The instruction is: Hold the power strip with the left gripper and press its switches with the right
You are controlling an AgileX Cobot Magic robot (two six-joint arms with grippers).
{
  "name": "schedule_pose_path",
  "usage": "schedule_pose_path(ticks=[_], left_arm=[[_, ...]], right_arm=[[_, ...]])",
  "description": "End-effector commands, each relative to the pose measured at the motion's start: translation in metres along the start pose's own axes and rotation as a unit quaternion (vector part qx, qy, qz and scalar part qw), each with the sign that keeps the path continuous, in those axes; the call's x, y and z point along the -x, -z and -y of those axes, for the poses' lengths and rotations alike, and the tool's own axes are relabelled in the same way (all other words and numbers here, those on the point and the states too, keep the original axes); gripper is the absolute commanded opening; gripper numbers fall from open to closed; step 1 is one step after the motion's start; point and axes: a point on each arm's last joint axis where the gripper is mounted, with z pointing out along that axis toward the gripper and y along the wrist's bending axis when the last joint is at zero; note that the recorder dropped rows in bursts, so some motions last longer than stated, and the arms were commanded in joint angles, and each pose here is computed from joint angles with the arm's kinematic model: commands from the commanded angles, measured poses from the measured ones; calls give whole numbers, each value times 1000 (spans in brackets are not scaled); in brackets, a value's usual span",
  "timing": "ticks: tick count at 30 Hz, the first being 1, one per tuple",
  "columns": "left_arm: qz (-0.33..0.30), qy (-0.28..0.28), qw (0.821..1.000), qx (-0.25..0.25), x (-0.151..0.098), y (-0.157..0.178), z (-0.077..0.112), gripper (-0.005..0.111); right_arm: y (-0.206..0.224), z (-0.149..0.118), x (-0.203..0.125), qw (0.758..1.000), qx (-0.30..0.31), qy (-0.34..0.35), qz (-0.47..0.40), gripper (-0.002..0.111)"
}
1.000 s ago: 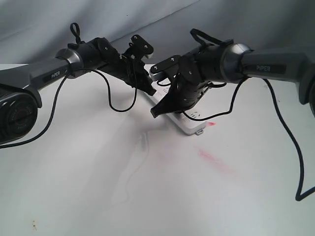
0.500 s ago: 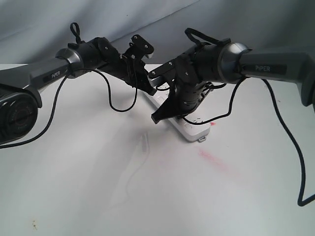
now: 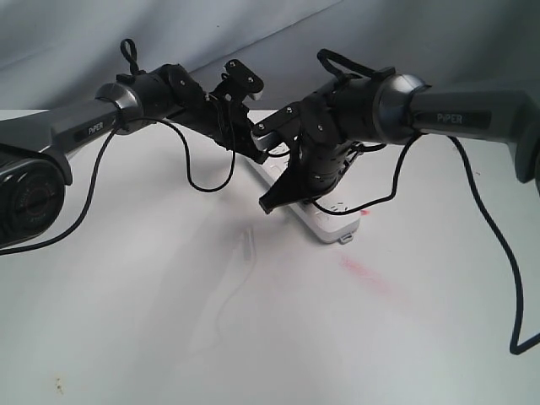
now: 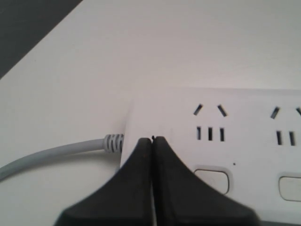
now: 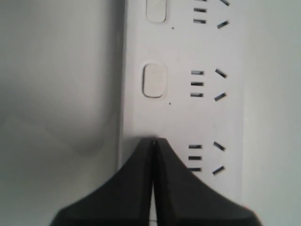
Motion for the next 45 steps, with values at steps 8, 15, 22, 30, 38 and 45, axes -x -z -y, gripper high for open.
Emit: schedule_pose_path(ticks=[8, 15, 22, 30, 38, 45], left_arm=[[-13, 0, 1000, -4, -5, -2, 0, 0], [-13, 0, 1000, -4, -5, -2, 0, 0], [-13, 0, 1000, -4, -5, -2, 0, 0], [-13, 0, 1000, -4, -5, -2, 0, 0], [-13, 0, 1000, -4, -5, -2, 0, 0], [-13, 0, 1000, -4, -5, -2, 0, 0]], right_arm=[[52, 18, 6, 997, -62, -19, 52, 0], [56, 14, 7, 998, -34, -24, 54, 0], [37, 6, 4, 999, -10, -21, 39, 0], [20, 2, 3, 999, -3, -22, 37, 0], [5, -1, -2, 1000, 0, -21, 21, 0], [-13, -4, -11, 1000, -1, -17, -17, 0]])
